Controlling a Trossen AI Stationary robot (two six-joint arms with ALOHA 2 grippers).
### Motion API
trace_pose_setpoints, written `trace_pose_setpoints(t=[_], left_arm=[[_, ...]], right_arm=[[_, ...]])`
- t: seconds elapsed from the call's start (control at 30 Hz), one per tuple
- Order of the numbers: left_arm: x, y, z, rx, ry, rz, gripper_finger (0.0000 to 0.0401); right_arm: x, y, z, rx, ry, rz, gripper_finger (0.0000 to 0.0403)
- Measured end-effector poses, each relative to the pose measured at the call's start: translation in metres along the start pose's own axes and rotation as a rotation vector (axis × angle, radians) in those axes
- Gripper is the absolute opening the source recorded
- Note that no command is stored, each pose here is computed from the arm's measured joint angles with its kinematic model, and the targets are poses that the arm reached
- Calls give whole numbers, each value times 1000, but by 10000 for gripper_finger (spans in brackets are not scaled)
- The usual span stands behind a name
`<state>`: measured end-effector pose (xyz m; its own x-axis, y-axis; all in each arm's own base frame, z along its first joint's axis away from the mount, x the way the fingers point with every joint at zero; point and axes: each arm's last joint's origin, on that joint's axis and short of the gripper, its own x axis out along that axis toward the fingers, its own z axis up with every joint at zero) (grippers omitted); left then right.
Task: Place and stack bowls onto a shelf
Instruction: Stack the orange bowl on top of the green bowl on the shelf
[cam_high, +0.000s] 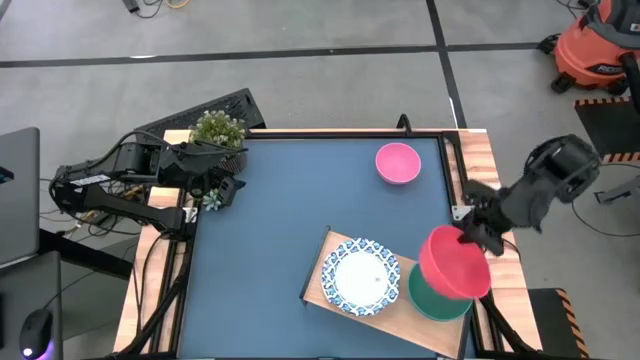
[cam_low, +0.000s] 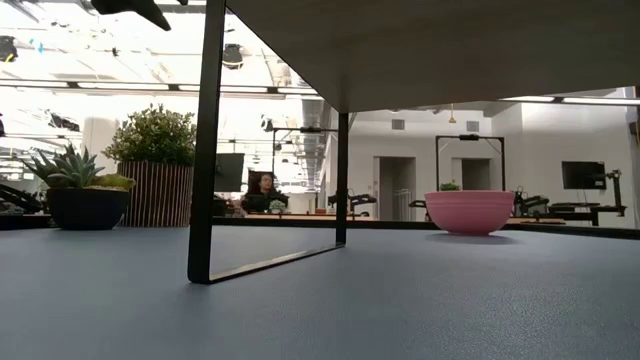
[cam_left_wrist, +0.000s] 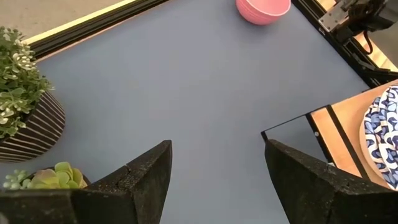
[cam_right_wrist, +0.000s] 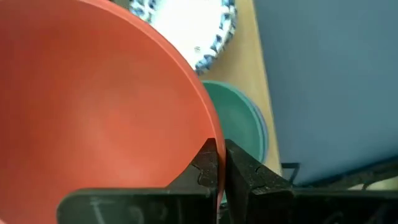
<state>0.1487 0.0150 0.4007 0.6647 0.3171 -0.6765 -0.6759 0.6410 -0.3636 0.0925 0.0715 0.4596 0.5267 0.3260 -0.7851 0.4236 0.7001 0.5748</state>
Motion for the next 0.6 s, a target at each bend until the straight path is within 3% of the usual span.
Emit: trace_pose_setpoints(t=[0.33,0.6], left_arm=[[0,0,0,-13,-3,3,243],[0,0,0,-21,-5,5,243]], right_arm=[[53,0,-30,71,51,-213,28],[66,-4,-43,142,84,-270,28]])
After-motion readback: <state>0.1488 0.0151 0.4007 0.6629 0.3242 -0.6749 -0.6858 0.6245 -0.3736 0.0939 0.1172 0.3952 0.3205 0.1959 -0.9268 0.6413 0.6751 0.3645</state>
